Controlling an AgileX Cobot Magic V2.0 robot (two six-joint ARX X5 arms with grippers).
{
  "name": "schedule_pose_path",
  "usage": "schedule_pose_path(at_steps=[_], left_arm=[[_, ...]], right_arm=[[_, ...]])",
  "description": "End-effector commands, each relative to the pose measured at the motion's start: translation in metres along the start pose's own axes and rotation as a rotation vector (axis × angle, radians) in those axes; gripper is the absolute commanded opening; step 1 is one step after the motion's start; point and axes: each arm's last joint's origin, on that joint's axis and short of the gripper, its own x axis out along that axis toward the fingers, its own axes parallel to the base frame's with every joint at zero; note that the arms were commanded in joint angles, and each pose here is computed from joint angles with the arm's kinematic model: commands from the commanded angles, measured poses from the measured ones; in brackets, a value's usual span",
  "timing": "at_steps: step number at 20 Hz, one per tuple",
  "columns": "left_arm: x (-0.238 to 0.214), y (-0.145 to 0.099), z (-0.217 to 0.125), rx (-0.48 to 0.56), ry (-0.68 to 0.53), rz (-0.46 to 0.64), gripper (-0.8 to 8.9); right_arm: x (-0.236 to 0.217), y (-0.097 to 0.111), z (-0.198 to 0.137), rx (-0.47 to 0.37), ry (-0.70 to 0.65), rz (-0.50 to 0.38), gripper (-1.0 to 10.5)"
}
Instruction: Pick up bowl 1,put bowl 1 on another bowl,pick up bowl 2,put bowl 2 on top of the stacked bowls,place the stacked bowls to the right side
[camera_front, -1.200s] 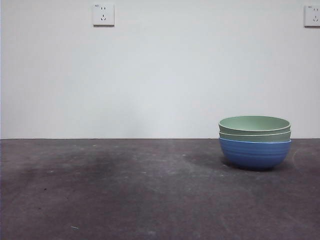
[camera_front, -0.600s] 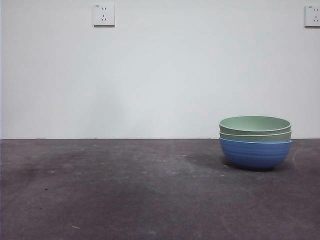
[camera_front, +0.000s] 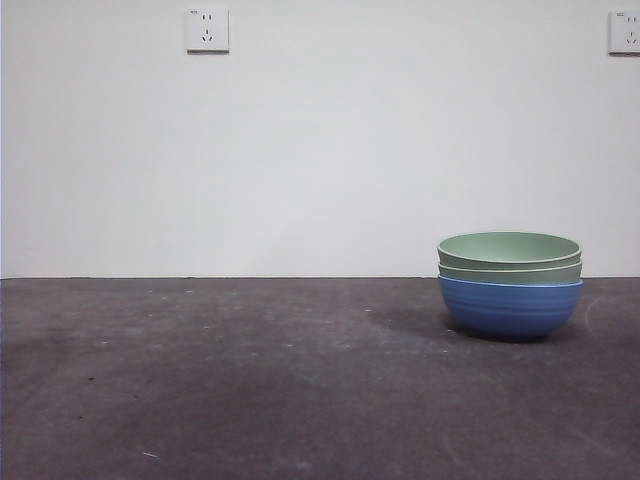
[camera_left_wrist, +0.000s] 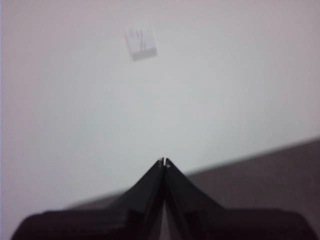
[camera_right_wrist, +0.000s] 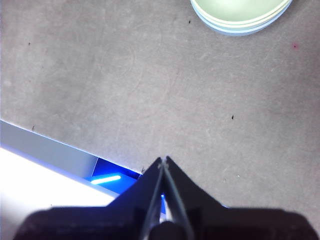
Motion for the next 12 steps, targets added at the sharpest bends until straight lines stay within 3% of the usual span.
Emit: schedule_pose_path(at_steps=[1, 6, 12], left_arm=[[-0.004, -0.006, -0.034, 0.008, 0.045, 0.004, -0.04], [-0.012, -0.016, -0.085, -0.002, 0.117, 0.000, -0.04], [-0.016, -0.023, -0.118, -0.049, 0.216, -0.017, -0.03]], right_arm=[[0.002, 0.000, 0.000, 0.000, 0.005, -0.003, 0.0], [0.002, 0.000, 0.000, 0.000, 0.005, -0.003, 0.0], [0.002, 0.000, 0.000, 0.000, 0.005, -0.003, 0.0]])
